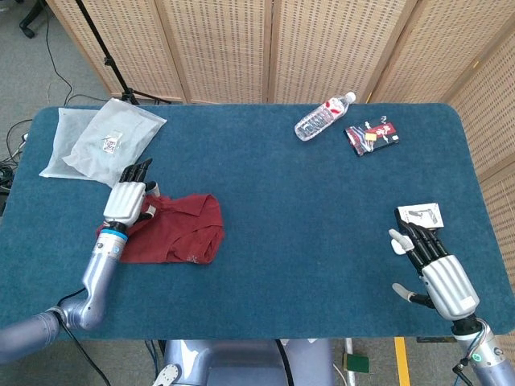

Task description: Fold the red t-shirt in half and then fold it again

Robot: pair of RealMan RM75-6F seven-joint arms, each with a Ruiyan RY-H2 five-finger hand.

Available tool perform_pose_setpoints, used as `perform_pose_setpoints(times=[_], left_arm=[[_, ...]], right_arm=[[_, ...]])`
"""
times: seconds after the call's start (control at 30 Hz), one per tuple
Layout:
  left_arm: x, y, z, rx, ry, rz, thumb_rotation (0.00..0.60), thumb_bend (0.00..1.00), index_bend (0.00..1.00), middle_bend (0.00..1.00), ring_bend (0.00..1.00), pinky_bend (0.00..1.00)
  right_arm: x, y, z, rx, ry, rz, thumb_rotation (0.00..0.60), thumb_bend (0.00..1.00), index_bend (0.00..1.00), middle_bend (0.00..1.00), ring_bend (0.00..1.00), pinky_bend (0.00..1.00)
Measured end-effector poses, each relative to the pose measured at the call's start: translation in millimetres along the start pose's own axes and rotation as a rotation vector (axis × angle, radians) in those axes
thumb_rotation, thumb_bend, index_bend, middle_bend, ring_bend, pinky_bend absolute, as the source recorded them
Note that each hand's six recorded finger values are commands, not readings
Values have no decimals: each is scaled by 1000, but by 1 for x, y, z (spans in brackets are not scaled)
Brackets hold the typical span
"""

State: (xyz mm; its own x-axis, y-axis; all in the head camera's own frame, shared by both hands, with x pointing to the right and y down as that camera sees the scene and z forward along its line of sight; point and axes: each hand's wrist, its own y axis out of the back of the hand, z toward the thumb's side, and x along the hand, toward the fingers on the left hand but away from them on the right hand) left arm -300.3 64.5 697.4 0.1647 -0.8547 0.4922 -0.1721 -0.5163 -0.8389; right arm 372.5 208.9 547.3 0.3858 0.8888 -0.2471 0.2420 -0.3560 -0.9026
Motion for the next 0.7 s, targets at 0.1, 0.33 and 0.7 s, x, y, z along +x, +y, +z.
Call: perform_pose_setpoints(times=[0.1,0.33,0.7], left_arm=[[4,-6,10,3,-16,1,600,507,799,0,0,0],[13,-13,27,22,-52,6,600,486,799,0,0,0],[23,-32,48,28,-90,-33,600,473,799,0,0,0]], right_arm=[[0,1,0,0,-1,-1,600,0,0,0,0,104],[0,1,-1,-3,-4,-3,600,0,0,0,0,105],[0,3,-3,-8,-11,-5,600,0,0,0,0,104]])
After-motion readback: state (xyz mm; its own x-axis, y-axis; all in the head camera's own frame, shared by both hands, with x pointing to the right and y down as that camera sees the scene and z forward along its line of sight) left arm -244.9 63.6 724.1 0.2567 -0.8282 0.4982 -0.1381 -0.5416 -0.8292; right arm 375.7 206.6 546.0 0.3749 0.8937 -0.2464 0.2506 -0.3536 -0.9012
